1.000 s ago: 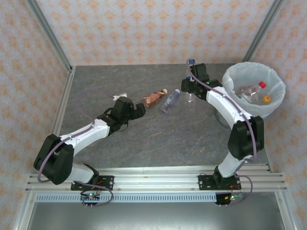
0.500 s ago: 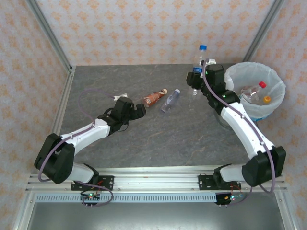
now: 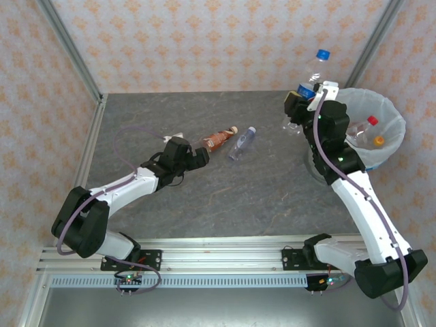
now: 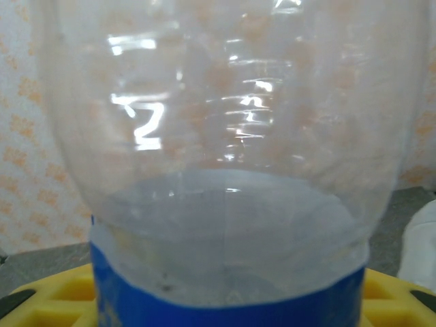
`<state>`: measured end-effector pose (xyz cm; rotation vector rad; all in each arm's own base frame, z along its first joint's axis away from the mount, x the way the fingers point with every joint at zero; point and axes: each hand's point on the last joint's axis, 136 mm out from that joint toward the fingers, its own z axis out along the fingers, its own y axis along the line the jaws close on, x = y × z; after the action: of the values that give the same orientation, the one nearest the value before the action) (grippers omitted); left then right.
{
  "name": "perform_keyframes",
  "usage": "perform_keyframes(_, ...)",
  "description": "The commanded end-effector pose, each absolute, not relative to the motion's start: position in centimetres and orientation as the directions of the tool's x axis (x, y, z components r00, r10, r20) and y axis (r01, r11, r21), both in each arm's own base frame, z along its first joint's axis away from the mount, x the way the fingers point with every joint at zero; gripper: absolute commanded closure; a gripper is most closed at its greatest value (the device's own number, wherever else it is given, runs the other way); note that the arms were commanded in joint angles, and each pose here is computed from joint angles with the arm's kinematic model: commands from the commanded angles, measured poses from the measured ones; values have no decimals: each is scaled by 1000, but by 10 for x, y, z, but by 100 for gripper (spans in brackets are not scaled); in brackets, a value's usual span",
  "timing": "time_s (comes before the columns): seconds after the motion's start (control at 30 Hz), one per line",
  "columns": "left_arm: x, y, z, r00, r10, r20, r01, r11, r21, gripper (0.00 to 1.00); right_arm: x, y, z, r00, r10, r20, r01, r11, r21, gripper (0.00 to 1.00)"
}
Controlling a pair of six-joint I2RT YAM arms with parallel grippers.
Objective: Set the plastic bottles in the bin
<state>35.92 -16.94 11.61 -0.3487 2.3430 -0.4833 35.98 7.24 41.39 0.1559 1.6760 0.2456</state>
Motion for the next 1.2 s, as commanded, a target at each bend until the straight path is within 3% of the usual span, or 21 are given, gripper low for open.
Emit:
perform_keyframes(0.0,369,-170,127,-690,-405,-600,-116,880,-461,0,347,35,451,24,260,-965,71,963,261,46)
perform_keyframes(0.23,369,-170,127,-689,-408,-598,-117,878,-464,0,331,-24,477,163,237,-958,235,934,271,46)
perform_keyframes(0.63,366,-168,128,-686,-410,-600,-121,879,-462,0,338,-106,458,294,198,-935,467,823,322,44)
perform_keyframes(1.17,365,-166,128,-682,-414,-603,-127,879,-460,0,396,-148,389,197,205,-959,569,772,282,43)
